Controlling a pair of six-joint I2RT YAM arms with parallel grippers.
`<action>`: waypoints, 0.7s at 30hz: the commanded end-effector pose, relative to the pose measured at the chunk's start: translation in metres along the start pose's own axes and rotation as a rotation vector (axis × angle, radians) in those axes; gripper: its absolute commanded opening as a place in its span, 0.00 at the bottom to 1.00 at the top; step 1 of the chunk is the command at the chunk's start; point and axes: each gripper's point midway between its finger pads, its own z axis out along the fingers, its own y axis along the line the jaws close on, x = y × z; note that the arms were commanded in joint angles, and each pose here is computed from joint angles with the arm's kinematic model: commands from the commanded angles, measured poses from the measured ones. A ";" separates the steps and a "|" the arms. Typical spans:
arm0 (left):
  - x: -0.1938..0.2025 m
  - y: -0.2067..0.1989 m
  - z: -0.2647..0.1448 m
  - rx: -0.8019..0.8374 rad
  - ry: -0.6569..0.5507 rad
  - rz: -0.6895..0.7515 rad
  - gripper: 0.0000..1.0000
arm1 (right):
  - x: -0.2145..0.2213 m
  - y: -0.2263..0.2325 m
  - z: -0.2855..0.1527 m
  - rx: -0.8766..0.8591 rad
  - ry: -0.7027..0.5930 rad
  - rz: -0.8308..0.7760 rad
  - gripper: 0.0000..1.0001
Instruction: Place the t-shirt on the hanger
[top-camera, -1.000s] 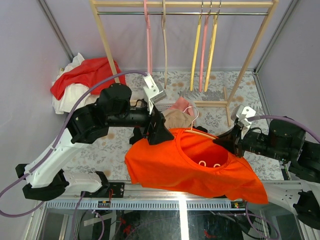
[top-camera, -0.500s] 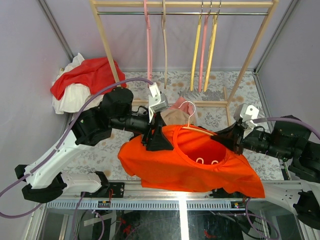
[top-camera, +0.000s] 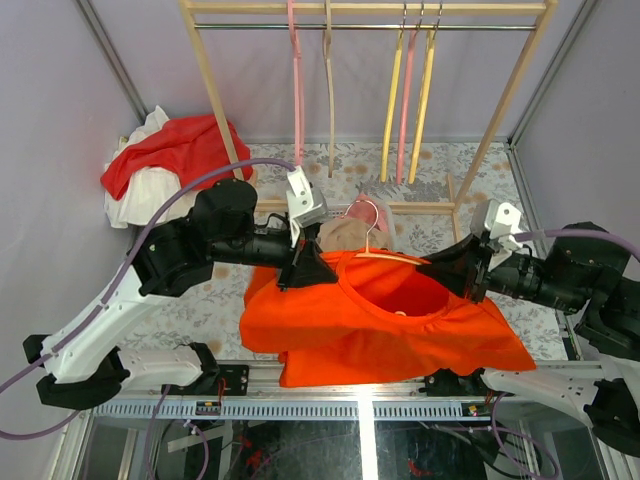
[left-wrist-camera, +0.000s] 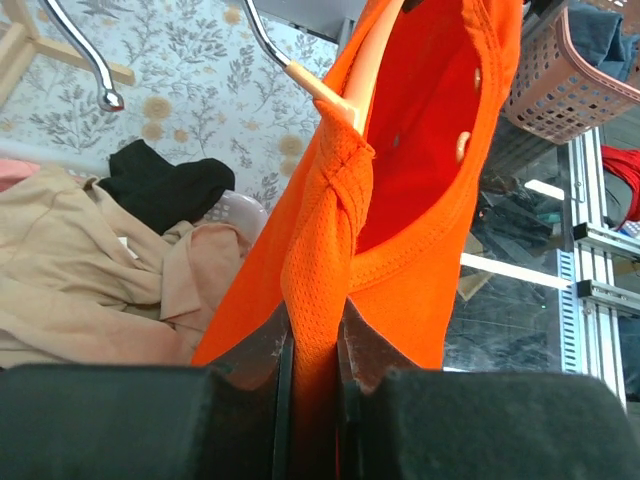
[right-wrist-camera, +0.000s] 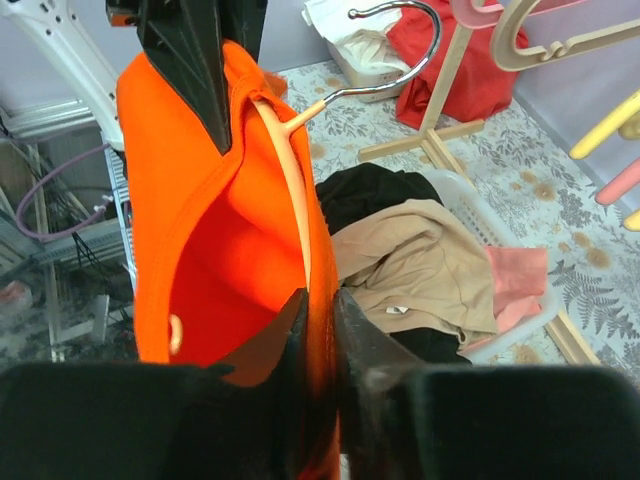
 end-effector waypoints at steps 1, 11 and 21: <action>-0.034 0.014 -0.009 -0.104 -0.134 0.107 0.00 | -0.045 0.004 -0.004 -0.020 -0.131 0.028 0.30; -0.037 0.021 -0.013 -0.224 -0.118 0.270 0.00 | -0.106 -0.023 0.013 0.106 -0.197 0.199 0.59; -0.039 -0.008 -0.015 -0.139 -0.144 0.372 0.00 | -0.096 -0.039 0.061 0.142 -0.095 0.263 0.61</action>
